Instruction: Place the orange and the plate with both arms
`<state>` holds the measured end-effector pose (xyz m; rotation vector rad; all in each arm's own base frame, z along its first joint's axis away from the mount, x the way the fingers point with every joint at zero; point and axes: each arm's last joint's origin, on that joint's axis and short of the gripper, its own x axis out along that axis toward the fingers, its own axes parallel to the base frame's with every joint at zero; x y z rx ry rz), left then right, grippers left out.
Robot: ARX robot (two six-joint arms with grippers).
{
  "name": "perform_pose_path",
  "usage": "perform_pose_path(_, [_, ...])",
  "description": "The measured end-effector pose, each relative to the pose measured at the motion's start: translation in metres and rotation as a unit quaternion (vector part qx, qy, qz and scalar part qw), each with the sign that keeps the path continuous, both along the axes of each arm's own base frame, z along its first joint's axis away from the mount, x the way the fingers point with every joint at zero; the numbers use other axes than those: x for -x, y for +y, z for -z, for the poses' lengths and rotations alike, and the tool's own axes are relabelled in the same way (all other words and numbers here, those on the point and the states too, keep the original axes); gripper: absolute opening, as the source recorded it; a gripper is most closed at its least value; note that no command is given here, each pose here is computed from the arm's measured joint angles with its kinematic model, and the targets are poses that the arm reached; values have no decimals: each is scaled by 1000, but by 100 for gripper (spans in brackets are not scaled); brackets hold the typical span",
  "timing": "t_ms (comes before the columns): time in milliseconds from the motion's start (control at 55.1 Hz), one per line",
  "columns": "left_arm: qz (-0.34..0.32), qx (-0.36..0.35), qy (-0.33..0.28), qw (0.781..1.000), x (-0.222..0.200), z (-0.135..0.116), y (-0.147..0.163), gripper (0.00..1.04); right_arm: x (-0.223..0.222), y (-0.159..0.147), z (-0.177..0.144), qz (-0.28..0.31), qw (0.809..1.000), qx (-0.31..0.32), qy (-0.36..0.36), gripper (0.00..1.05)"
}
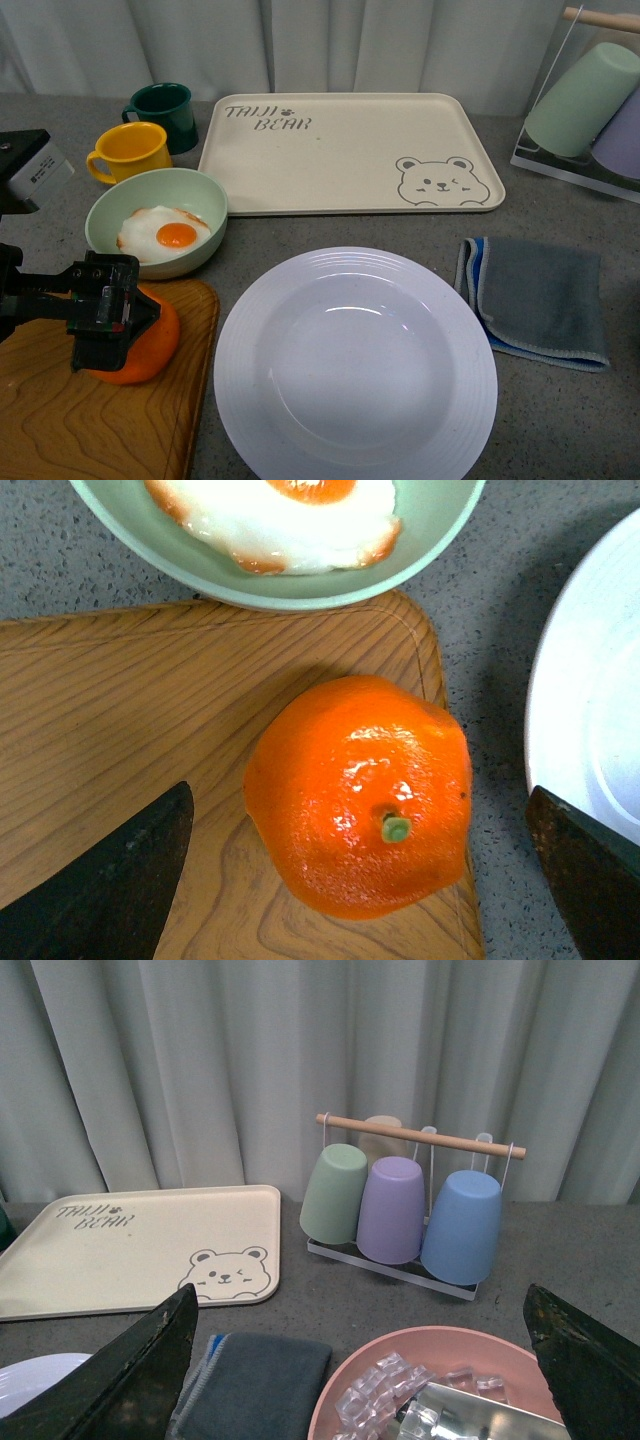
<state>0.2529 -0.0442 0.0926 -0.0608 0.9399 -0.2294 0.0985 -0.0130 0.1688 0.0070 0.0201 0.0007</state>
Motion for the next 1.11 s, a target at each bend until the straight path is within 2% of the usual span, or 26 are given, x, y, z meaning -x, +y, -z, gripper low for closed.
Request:
perform_pose_path(127, [-10,-22,11,1000,-5,8,3,98,0,0,0,0,1000,0,0,95])
perform_pose_path(236, [-7,-21,16,1000,-6,11,5,74,0,0,0,0,1000,0,0,95])
perform_pose_path(363, [-5,-11,13,1000,-6,8,5,57,0,0,0,0,1000,0,0,95])
perform_pose_path(436, [-5,2,5,1000,-6,1,2,53,0,0,0,0,1000,0,0,95])
perform_pose_path(490, [0,5,-7,1000,-5,-5,-3,51,0,0,0,0,1000,0,0,95])
perform_pose_path(581, [33,22,-36,999,-3,-22,-26,49,0,0,0,0,1000,0,0,95])
perform_pose_path(708, [75,35,-46,995,2,-28,-63,48,0,0,0,0,1000,0,0,95])
perform_pose_path(853, [110,43,-36,992,9,-18,-99,48,0,0,0,0,1000,0,0,95])
perform_pose_path(1107, [110,52,0,993,7,5,-121,48,0,0,0,0,1000,0,0,95])
